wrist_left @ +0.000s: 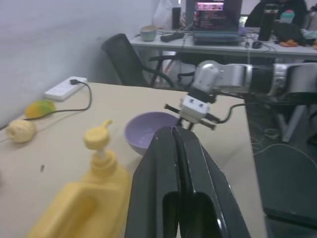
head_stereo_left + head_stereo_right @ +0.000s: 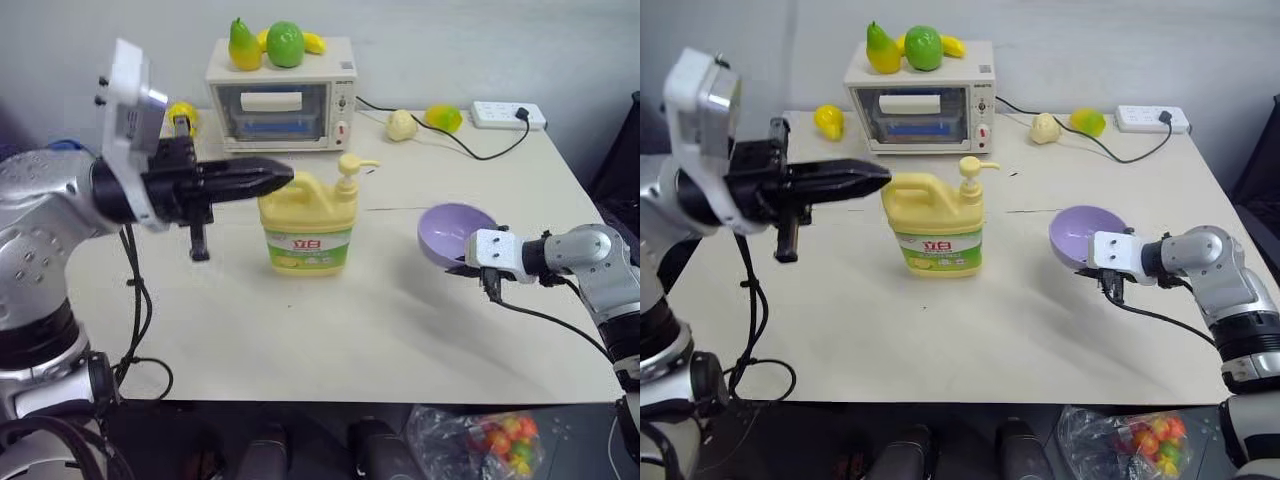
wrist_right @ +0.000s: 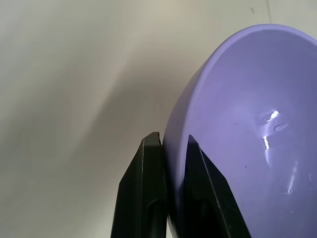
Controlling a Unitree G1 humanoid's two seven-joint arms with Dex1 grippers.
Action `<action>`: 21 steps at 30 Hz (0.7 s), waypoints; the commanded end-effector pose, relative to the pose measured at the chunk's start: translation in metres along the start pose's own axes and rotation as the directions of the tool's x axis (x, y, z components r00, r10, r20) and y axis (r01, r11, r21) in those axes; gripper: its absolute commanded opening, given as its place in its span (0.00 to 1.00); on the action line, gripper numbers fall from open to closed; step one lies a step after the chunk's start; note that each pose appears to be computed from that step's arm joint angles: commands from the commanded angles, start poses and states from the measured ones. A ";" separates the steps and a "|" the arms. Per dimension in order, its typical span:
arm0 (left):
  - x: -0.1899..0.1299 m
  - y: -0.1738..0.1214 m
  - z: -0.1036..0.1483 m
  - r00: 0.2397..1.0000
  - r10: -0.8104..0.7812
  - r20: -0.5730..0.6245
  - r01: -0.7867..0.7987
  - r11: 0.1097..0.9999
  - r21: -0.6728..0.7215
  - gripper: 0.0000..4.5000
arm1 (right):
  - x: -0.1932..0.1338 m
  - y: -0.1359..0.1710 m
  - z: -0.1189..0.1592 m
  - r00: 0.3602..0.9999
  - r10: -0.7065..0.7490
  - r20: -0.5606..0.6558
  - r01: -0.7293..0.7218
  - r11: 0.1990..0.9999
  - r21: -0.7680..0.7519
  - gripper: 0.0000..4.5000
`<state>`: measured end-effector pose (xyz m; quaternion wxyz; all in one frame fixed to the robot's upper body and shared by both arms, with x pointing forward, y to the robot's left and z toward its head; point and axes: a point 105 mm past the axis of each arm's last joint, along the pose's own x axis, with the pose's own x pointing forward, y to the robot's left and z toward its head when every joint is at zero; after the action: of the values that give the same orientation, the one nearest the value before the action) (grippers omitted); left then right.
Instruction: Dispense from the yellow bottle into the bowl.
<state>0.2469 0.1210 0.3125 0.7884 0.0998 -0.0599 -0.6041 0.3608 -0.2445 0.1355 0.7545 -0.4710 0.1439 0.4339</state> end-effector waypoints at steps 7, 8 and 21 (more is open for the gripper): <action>-0.005 -0.011 -0.015 0.997 0.043 -0.065 -0.041 0.999 0.034 0.01 | 0.019 0.005 -0.050 0.980 -0.152 -0.125 0.163 0.983 0.082 0.00; -0.005 -0.011 -0.021 0.996 0.043 -0.081 -0.041 0.999 0.034 0.01 | 0.020 0.005 -0.052 0.979 -0.157 -0.131 0.170 0.981 0.094 0.00; -0.012 -0.007 -0.043 0.991 0.089 -0.101 -0.089 0.996 0.010 0.00 | -0.015 -0.018 -0.027 0.976 -0.216 0.026 0.205 0.953 0.224 0.78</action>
<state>0.2484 0.1313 0.2616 0.8120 0.1136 -0.0067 -0.5725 0.3724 -0.2732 0.1080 0.8337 -0.3975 0.1570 0.3496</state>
